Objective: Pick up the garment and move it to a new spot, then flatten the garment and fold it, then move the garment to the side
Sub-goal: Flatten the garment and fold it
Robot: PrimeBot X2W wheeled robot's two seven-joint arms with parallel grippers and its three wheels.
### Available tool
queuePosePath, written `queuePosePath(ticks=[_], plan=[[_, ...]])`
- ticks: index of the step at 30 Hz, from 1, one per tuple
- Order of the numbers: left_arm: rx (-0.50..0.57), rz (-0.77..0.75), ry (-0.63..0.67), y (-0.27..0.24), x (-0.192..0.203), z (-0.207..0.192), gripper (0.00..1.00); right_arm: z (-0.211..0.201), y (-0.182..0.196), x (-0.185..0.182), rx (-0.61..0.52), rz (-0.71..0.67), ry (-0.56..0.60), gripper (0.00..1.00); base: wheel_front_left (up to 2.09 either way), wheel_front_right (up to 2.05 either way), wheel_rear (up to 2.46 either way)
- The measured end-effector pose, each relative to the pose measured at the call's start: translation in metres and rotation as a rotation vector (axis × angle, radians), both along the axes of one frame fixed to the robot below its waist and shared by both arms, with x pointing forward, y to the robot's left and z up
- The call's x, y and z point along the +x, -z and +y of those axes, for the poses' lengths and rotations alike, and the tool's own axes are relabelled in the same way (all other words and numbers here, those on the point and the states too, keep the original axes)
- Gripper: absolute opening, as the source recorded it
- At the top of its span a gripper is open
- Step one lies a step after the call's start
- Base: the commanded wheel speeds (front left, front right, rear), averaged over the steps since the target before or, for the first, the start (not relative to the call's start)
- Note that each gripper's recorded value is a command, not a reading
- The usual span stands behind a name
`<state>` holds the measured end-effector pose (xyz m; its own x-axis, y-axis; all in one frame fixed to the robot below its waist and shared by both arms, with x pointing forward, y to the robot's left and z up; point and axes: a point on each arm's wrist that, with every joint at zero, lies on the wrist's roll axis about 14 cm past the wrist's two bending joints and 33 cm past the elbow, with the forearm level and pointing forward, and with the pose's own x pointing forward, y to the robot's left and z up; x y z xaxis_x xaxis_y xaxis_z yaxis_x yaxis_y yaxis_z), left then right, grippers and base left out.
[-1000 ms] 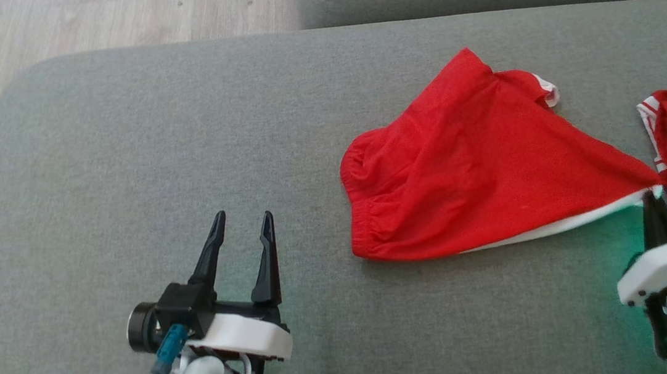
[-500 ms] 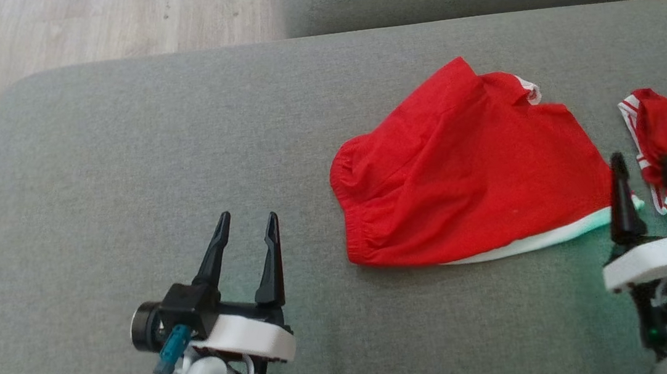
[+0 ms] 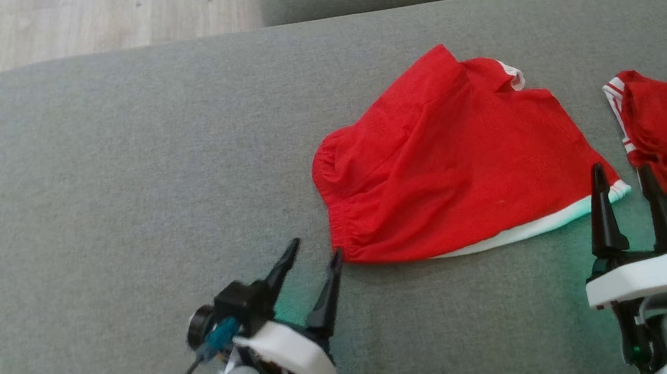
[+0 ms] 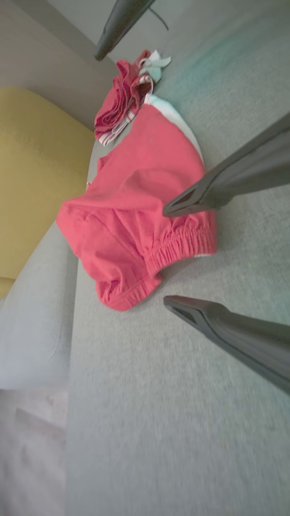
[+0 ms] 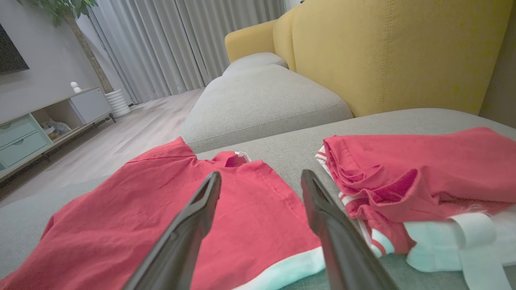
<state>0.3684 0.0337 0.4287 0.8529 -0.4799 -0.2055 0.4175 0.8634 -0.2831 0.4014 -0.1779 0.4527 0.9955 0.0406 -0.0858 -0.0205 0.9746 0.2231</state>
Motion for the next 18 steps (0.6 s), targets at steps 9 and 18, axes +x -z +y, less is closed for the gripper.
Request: queuePosePath(ticks=[9,18], plan=[[-0.139,0.222,0.084,0.012,0.004,-0.033,1.00,-0.010,0.011,-0.007,0.004,0.032,0.033,1.00,0.00,0.00,0.00],[-0.175,0.297,0.152,0.016,0.007,-0.047,0.06,-0.020,0.017,-0.008,0.002,0.044,0.062,1.00,0.00,0.00,0.00]])
